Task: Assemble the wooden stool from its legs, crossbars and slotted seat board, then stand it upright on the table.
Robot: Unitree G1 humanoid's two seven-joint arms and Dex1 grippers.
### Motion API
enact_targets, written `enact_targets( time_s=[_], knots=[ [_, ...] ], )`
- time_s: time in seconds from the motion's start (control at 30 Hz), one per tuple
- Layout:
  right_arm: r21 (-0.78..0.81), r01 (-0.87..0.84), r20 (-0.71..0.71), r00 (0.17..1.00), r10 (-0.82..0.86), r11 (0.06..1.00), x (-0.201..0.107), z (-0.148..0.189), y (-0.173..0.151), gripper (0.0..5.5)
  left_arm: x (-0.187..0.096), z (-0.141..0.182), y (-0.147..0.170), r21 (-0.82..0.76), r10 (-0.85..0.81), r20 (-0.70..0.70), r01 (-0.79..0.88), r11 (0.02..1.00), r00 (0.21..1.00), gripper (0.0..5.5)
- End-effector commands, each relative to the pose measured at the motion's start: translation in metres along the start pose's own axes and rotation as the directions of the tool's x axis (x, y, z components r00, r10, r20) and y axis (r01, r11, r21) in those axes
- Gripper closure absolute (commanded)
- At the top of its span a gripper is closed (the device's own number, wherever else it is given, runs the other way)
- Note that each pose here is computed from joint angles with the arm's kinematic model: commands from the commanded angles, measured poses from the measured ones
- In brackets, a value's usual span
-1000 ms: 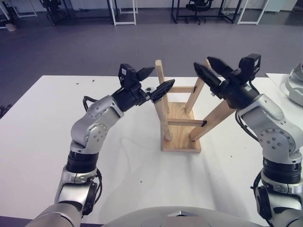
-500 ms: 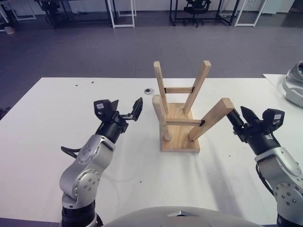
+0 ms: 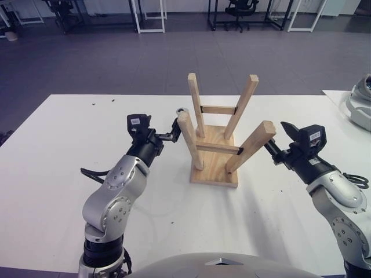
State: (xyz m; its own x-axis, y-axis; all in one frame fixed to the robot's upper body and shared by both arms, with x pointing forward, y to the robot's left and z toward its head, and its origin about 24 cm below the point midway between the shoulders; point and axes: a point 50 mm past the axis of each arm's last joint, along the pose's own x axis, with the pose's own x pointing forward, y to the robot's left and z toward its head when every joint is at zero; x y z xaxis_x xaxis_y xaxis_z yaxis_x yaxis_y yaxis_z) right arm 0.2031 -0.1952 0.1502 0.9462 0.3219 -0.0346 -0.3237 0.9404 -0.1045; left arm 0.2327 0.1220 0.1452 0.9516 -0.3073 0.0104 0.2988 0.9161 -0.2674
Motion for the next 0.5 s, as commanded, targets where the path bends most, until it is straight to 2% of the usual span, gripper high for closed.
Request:
enact_targets(
  time_s=[0.03, 0.2, 0.3, 0.37, 0.4, 0.5],
  knots=[
    [0.032, -0.248, 0.095, 0.965, 0.244, 0.968, 0.011, 0.014, 0.020, 2.13, 0.006, -0.007, -0.017, -0.022, -0.172, -0.063, 0.171, 0.985, 0.983, 0.12],
    [0.032, -0.068, 0.101, 0.993, 0.065, 0.997, 0.015, 0.009, -0.025, 2.13, -0.005, 0.005, 0.037, 0.106, -0.066, -0.071, 0.073, 0.992, 0.995, 0.12],
    [0.087, -0.023, 0.203, 0.979, 0.005, 0.996, 0.019, 0.028, -0.043, 2.13, 0.004, 0.033, 0.058, 0.199, -0.075, -0.009, 0.075, 0.977, 0.997, 0.12],
    [0.127, -0.108, 0.348, 0.936, 0.057, 0.986, 0.025, 0.064, -0.044, 2.13, 0.027, 0.080, 0.041, 0.210, -0.224, 0.145, 0.192, 0.959, 0.964, 0.12],
    [0.133, -0.171, 0.420, 0.902, 0.101, 0.976, 0.025, 0.084, -0.042, 2.13, 0.034, 0.103, 0.026, 0.203, -0.318, 0.218, 0.276, 0.939, 0.923, 0.12],
    [0.157, -0.333, 0.564, 0.803, 0.192, 0.930, 0.019, 0.123, -0.033, 2.13, 0.040, 0.133, -0.008, 0.187, -0.520, 0.304, 0.486, 0.854, 0.798, 0.12]
  ],
)
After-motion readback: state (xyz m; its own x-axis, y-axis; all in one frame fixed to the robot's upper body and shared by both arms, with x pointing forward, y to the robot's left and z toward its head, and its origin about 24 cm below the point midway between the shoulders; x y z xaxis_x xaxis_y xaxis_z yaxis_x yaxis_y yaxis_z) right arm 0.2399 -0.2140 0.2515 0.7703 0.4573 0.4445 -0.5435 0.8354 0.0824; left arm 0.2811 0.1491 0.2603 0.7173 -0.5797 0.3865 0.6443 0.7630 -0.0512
